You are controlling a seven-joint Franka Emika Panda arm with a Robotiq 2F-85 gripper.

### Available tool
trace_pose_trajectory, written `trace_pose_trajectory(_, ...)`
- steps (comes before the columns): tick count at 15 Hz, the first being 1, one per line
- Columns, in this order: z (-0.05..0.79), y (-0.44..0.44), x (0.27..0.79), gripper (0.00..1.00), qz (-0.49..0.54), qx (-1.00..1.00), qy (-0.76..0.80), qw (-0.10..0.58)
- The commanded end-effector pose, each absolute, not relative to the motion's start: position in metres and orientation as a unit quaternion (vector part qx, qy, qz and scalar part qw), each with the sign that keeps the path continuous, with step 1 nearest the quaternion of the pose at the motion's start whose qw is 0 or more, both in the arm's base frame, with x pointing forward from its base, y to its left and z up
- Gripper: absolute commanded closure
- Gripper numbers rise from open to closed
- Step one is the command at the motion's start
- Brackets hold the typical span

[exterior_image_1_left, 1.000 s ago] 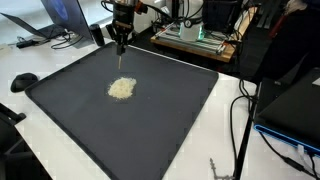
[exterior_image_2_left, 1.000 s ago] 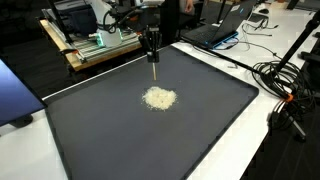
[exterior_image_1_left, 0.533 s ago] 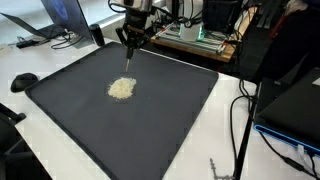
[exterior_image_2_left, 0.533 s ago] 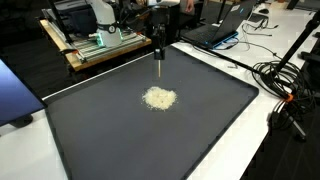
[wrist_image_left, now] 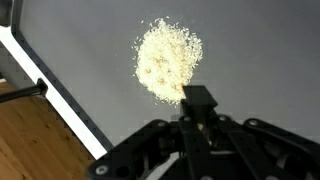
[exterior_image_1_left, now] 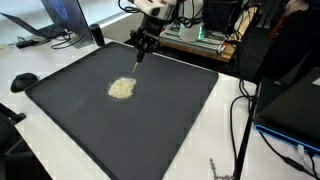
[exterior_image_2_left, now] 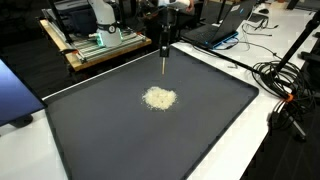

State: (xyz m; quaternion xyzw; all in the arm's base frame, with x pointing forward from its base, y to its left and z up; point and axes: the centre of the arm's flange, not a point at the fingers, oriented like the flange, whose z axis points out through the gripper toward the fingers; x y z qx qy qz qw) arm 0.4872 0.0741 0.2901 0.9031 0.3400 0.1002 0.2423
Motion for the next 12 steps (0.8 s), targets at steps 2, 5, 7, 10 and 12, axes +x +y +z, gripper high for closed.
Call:
trace_pose_trajectory(2,0.288,0.078,0.486,0.88,0.101,0.901,0.343,0.246)
trace_pose_trajectory(5,0.288,0.078,0.486,0.88,0.101,0.901,0.344,0.246)
trace_pose_trajectory(7,0.282,0.088,0.489,0.97,0.093,0.893,0.349,0.269)
trace_pose_trajectory(10,0.277,0.112,0.49,0.97,0.077,0.873,0.372,0.306)
trace_pose_trajectory(12,0.271,0.133,0.49,0.97,0.064,0.855,0.393,0.333)
